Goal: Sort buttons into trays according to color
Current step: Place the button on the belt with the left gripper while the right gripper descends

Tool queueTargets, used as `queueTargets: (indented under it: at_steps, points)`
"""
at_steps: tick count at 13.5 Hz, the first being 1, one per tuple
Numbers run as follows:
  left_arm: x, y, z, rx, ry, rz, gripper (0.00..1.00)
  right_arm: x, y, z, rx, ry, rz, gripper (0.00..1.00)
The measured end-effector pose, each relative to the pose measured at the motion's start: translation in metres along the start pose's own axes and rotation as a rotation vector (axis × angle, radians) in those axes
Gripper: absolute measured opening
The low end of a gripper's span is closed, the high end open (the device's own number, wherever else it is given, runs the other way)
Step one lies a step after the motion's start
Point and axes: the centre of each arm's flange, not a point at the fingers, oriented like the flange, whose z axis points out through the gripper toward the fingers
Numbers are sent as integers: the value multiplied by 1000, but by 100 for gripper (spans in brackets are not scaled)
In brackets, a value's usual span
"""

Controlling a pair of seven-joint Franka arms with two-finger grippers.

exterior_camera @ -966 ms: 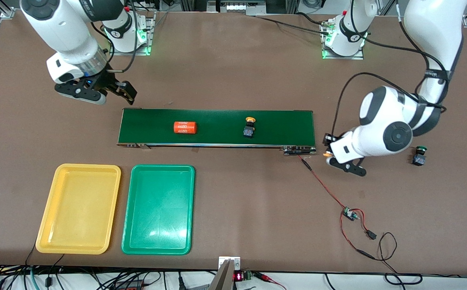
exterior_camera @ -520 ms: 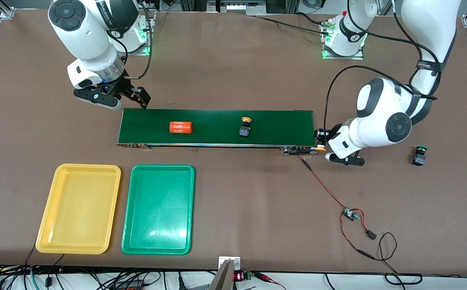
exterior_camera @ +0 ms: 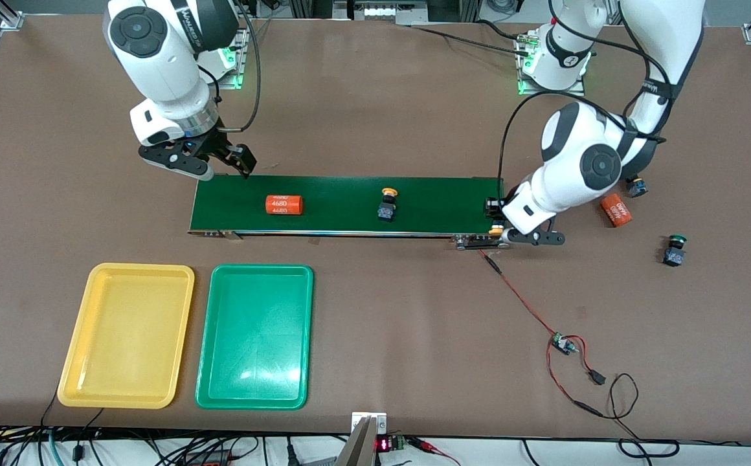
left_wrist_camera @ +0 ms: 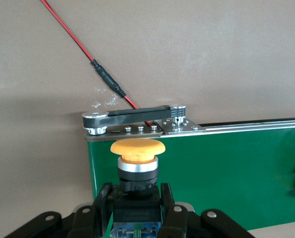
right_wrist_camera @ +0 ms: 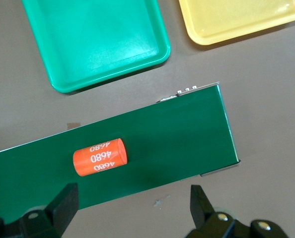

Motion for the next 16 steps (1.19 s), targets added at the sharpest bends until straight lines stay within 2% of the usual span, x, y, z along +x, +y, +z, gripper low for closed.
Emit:
queueTargets:
  at_steps: [3, 6, 10, 16]
  points:
    - [-18, 11, 10, 1, 40, 27, 43, -2, -12, 10, 18, -8, -28, 100]
    - [-32, 24, 24, -5, 59, 58, 43, -8, -29, 18, 38, -14, -119, 100]
    - [-41, 26, 37, -4, 56, 64, 43, -8, -35, 27, 46, -27, -174, 100]
    - [-43, 21, 60, -10, 31, 55, 43, -21, -62, 57, 89, -55, -222, 100]
